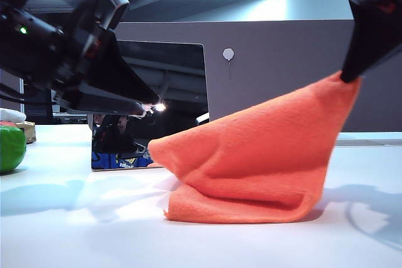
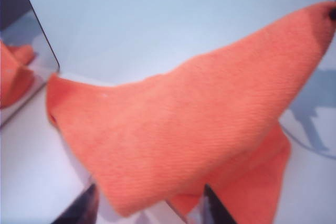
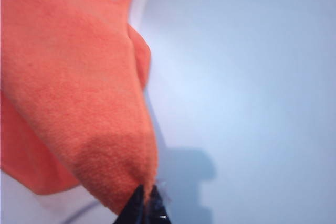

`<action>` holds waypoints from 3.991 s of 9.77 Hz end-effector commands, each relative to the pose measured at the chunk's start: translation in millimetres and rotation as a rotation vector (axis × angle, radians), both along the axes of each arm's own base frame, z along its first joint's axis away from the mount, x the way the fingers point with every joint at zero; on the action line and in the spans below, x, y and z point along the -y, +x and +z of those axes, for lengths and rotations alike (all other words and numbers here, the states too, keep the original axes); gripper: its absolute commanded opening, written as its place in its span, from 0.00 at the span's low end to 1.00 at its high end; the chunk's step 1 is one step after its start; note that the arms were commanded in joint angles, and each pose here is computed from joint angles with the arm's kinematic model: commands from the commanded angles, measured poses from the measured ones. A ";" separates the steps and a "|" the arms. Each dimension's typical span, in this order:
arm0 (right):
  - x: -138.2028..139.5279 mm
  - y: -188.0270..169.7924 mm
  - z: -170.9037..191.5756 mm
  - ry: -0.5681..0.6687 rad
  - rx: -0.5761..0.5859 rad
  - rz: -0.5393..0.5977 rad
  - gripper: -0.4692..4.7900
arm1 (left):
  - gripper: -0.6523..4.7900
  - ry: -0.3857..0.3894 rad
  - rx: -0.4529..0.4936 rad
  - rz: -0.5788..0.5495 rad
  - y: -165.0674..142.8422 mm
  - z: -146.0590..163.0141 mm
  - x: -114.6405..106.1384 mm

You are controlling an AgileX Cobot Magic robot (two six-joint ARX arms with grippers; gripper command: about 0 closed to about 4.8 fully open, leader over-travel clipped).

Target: Pick up the cloth from the table and use it to cover the mirror.

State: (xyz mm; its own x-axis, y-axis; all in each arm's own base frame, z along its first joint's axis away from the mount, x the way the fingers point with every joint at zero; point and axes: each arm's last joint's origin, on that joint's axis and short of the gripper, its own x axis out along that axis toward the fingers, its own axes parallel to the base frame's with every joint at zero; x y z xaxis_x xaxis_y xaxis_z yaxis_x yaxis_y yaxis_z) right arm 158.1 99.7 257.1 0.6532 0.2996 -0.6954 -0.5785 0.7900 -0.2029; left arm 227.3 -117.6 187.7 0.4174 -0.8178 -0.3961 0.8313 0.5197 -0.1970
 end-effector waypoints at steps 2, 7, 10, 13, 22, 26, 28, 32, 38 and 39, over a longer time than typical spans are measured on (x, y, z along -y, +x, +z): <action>10.8 -4.2 -4.0 -0.206 0.014 -0.163 0.09 | 0.66 -0.077 0.091 -0.069 33.4 -9.0 16.5; 12.6 -8.2 -7.0 -0.307 0.007 -0.165 0.09 | 0.66 -0.148 0.029 -0.248 64.4 -16.4 36.9; 1.1 -17.2 -7.9 -0.324 0.009 -0.078 0.09 | 0.66 -0.147 -0.023 -0.271 66.3 -29.5 38.3; -16.6 -31.8 -7.5 -0.351 0.056 0.029 0.09 | 0.66 -0.148 -0.031 -0.278 74.2 -33.6 42.0; -23.6 -84.2 3.3 -0.317 0.128 0.228 0.09 | 0.66 -0.221 -0.052 -0.430 97.5 -45.5 56.7; -23.4 -98.1 2.0 -0.318 0.097 0.317 0.09 | 0.66 -0.252 -0.042 -0.557 120.4 -43.0 100.0; -22.0 -98.6 3.4 -0.306 0.103 0.316 0.09 | 0.66 -0.216 -0.016 -0.490 123.1 -45.6 102.2; -21.8 -98.8 3.3 -0.306 0.101 0.318 0.09 | 0.69 -0.212 -0.024 -0.452 144.8 -42.7 115.7; -22.4 -98.5 3.7 -0.301 0.106 0.314 0.09 | 0.69 -0.208 -0.091 -0.474 143.0 -53.5 115.6; -22.3 -98.3 3.6 -0.302 0.106 0.313 0.09 | 0.69 -0.212 -0.106 -0.492 141.1 -54.1 117.1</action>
